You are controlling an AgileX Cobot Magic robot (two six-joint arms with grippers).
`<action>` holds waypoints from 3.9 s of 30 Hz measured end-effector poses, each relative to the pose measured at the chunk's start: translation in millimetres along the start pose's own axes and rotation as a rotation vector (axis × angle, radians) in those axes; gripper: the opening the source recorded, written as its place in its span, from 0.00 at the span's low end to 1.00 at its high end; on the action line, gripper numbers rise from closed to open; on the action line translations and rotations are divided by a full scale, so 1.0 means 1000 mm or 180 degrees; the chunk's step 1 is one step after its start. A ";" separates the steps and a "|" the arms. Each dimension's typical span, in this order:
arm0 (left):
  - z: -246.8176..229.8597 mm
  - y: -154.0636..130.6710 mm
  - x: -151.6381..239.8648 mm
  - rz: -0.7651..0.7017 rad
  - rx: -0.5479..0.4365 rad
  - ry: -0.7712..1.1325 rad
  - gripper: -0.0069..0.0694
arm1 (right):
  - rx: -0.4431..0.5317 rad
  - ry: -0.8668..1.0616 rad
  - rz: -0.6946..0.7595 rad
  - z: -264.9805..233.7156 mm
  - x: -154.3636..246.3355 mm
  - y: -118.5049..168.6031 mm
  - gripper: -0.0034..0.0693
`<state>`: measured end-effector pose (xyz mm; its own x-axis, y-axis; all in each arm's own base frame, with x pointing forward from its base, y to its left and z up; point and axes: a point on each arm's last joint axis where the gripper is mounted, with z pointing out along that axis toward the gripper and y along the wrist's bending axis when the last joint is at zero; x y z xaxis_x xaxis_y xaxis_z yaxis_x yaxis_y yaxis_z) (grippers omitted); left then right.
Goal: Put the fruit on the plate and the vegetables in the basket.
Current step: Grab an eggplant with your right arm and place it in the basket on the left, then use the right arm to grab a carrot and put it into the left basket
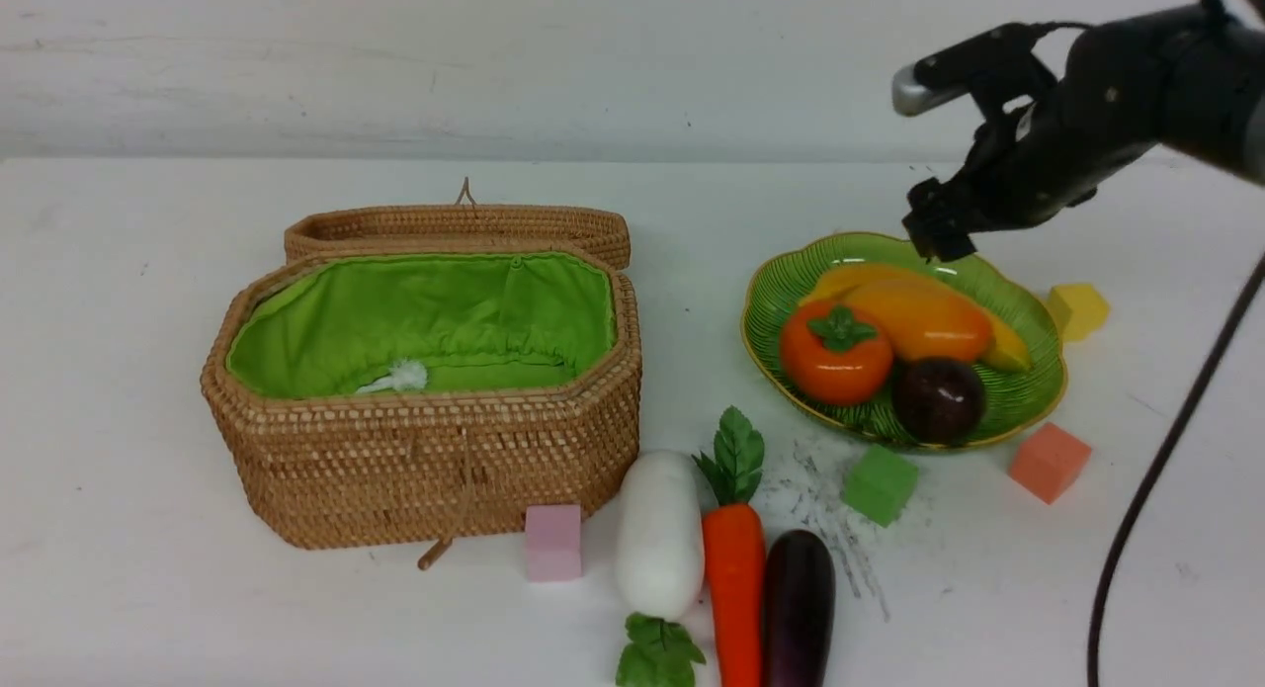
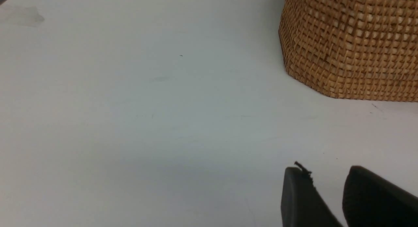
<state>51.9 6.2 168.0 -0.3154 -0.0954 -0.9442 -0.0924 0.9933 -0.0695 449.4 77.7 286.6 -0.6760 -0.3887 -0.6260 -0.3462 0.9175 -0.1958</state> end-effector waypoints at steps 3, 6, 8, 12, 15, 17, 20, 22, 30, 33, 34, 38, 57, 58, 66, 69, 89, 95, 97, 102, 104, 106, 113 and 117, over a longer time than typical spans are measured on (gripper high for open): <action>0.000 0.000 0.000 0.0000 0.0000 0.0000 0.36 | -0.0116 0.0127 0.0014 -0.026 -0.002 0.008 0.91; 0.000 0.000 0.000 0.0000 0.0000 0.0000 0.36 | -0.0469 0.0476 -0.0005 -0.076 0.001 0.031 0.84; 0.000 0.000 0.000 0.0000 0.0000 0.0000 0.36 | -0.0836 0.0694 0.0184 -0.101 0.006 0.052 0.81; 0.000 0.000 0.000 0.0000 0.0000 0.0000 0.36 | -0.1354 0.1155 0.0753 -0.109 0.032 0.099 0.79; 0.000 0.000 0.000 0.0000 0.0000 0.0000 0.36 | -0.1440 0.1459 0.0839 -0.097 0.055 0.135 0.79; 0.000 0.000 0.000 0.0000 0.0000 0.0000 0.36 | -0.1399 0.1532 0.0804 -0.089 0.069 0.157 0.79; 0.000 0.000 0.000 0.0000 0.0000 0.0000 0.36 | -0.1268 0.1506 0.0802 -0.081 0.077 0.177 0.79; 0.000 0.000 0.000 0.0000 0.0000 0.0000 0.36 | -0.1027 0.1538 0.1035 -0.067 0.087 0.188 0.79; 0.000 0.000 0.000 0.0000 0.0000 0.0000 0.37 | -0.0448 0.1868 0.1554 -0.013 0.117 0.199 0.76; 0.000 0.000 0.000 0.0000 0.0000 0.0000 0.37 | -0.0460 0.1963 0.1539 -0.002 0.123 0.204 0.68; 0.000 0.000 0.000 0.0000 0.0000 0.0000 0.38 | -0.0495 0.1988 0.1509 0.000 0.125 0.205 0.64; 0.000 0.000 0.000 0.0000 0.0000 0.0000 0.38 | -0.0640 0.1949 0.1275 -0.004 0.123 0.206 0.61; 0.000 0.000 0.000 0.0000 -0.0001 0.0003 0.39 | -0.1005 -0.1973 -0.0578 -0.143 -0.064 0.180 0.61; 0.000 0.000 0.000 0.0000 -0.0001 0.0003 0.39 | -0.0947 -0.2179 -0.0790 -0.129 -0.068 0.191 0.61; 0.000 0.000 0.000 0.0000 -0.0001 0.0003 0.40 | -0.1192 -0.1843 -0.1414 -0.046 -0.060 0.256 0.61; 0.000 0.000 0.000 0.0000 -0.0001 0.0003 0.40 | -0.1449 -0.1494 -0.1448 -0.032 -0.058 0.269 0.61; 0.000 0.000 0.000 0.0000 -0.0001 0.0003 0.40 | -0.1620 -0.1011 -0.1189 -0.020 -0.059 0.277 0.67; 0.000 0.000 0.000 0.0000 -0.0001 0.0003 0.40 | -0.1492 -0.0739 -0.1302 -0.033 -0.056 0.267 0.96; 0.000 0.000 0.000 0.0000 -0.0001 0.0003 0.40 | -0.1496 -0.0640 -0.1301 -0.050 -0.056 0.260 0.98; 0.000 0.000 0.000 0.0003 -0.0002 0.0003 0.40 | -0.1562 -0.0242 -0.0811 -0.091 -0.052 0.234 0.93; 0.000 0.000 0.000 0.0003 -0.0002 0.0003 0.40 | -0.1532 -0.0014 -0.0583 -0.102 -0.041 0.219 0.87; 0.000 0.000 0.000 0.0003 -0.0002 0.0003 0.40 | -0.1481 0.0285 -0.0297 -0.099 -0.023 0.210 0.82; 0.000 0.000 0.000 0.0003 -0.0002 0.0003 0.40 | -0.1155 0.1449 0.0704 -0.048 0.055 0.210 0.75; 0.000 0.000 0.000 0.0003 -0.0002 0.0003 0.40 | -0.1058 0.1682 0.0776 -0.016 0.080 0.221 0.75</action>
<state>51.9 6.2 167.9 -0.3162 -0.0947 -0.9439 -0.0927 0.9933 -0.0686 308.8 248.0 205.3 -0.9587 -0.2403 -0.1525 -0.2681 0.9423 0.2004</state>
